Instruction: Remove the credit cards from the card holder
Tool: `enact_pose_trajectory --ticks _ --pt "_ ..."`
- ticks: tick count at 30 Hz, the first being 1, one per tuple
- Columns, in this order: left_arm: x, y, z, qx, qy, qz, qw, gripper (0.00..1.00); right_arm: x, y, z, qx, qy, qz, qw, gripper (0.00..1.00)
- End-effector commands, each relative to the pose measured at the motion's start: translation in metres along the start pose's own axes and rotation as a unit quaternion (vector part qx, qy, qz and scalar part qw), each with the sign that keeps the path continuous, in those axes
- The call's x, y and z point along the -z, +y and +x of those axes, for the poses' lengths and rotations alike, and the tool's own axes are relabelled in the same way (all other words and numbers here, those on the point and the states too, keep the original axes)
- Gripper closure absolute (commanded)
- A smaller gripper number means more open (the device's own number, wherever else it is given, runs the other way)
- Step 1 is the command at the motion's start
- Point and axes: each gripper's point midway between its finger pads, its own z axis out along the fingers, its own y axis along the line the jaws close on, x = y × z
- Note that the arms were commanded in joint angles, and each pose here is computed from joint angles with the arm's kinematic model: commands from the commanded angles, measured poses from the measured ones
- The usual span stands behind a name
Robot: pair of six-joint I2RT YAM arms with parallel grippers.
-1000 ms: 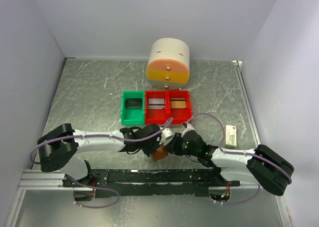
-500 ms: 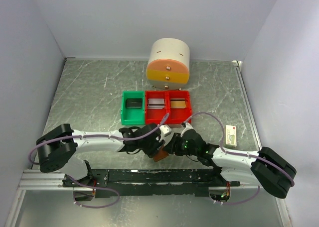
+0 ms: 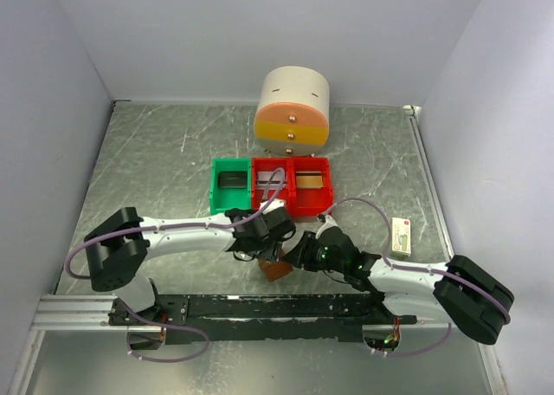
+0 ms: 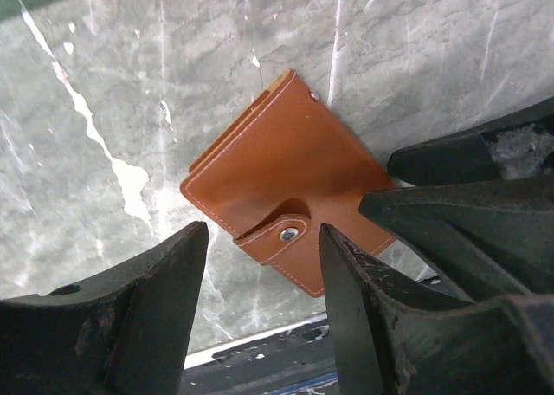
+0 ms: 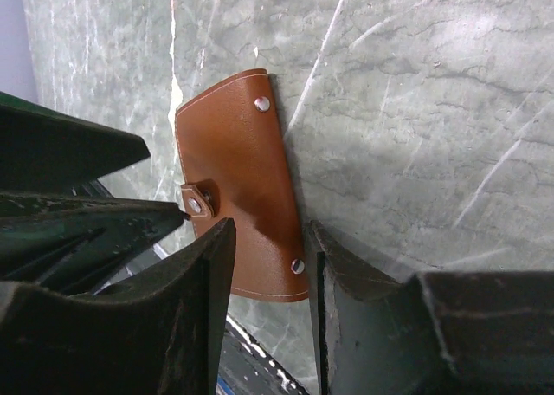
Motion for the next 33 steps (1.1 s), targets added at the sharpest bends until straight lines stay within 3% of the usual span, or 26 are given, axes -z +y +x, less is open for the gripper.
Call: enact_pose_trajectory --ticks 1,10,18,33 --pt "0.002 -0.004 0.009 0.068 0.025 -0.037 0.997 0.34 0.002 -0.028 0.012 -0.007 0.012 0.048 0.999 0.61" --pt "-0.013 0.005 0.022 0.083 0.060 -0.112 0.988 0.34 0.002 -0.029 0.014 -0.008 0.013 0.047 0.999 0.61" --pt "-0.013 0.002 0.018 0.106 0.046 -0.101 0.988 0.32 0.003 -0.029 0.014 -0.005 0.014 0.044 0.999 0.61" --pt "-0.006 0.008 0.016 0.100 0.037 -0.108 0.988 0.48 0.004 -0.028 0.016 -0.006 0.017 0.040 0.999 0.61"
